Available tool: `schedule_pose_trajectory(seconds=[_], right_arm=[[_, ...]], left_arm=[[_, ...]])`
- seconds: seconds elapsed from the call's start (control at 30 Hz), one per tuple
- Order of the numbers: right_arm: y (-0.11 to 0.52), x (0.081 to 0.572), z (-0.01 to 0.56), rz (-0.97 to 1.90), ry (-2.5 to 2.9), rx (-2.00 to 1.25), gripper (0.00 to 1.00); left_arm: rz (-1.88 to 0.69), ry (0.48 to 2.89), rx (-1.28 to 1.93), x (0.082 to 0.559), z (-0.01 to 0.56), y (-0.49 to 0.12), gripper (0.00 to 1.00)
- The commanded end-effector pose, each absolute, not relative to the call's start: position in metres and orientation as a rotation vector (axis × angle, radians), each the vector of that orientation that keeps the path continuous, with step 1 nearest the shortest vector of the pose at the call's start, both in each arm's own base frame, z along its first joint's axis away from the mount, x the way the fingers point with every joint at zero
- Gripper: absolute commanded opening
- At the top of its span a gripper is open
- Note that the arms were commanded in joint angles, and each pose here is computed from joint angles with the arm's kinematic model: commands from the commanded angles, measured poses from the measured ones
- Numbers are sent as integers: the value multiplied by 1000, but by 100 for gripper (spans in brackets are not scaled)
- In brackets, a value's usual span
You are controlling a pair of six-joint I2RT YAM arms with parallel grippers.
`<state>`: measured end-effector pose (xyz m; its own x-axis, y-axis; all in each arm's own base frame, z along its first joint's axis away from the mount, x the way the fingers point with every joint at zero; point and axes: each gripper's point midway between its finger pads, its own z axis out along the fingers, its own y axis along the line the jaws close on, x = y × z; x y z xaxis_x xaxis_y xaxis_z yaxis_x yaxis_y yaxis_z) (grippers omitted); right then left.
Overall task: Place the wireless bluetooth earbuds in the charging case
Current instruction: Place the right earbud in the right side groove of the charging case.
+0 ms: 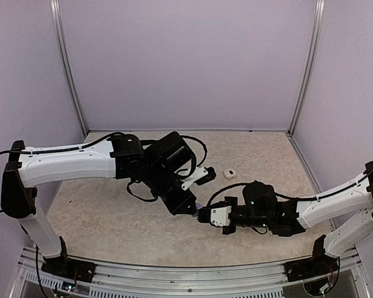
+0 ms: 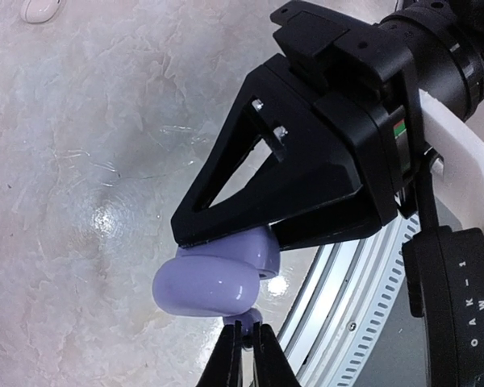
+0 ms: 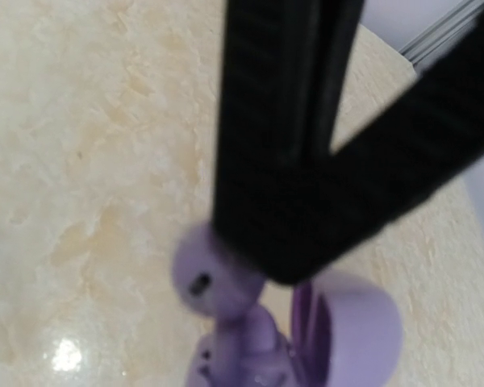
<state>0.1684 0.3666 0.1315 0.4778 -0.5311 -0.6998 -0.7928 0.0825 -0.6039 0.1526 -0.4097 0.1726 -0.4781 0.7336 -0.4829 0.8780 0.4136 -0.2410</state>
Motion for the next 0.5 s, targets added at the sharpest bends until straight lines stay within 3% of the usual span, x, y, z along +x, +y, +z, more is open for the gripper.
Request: schedule_pose_trajectory(seconds=[0.0,0.47], right_arm=[[375,168,144,290,1146,-1563,0],[374,168,148,279,1138,-1551,0]], left_arm=[[-711,2343,1416,152,180,-417,8],[-685,2357,1424,153,176,-415,3]])
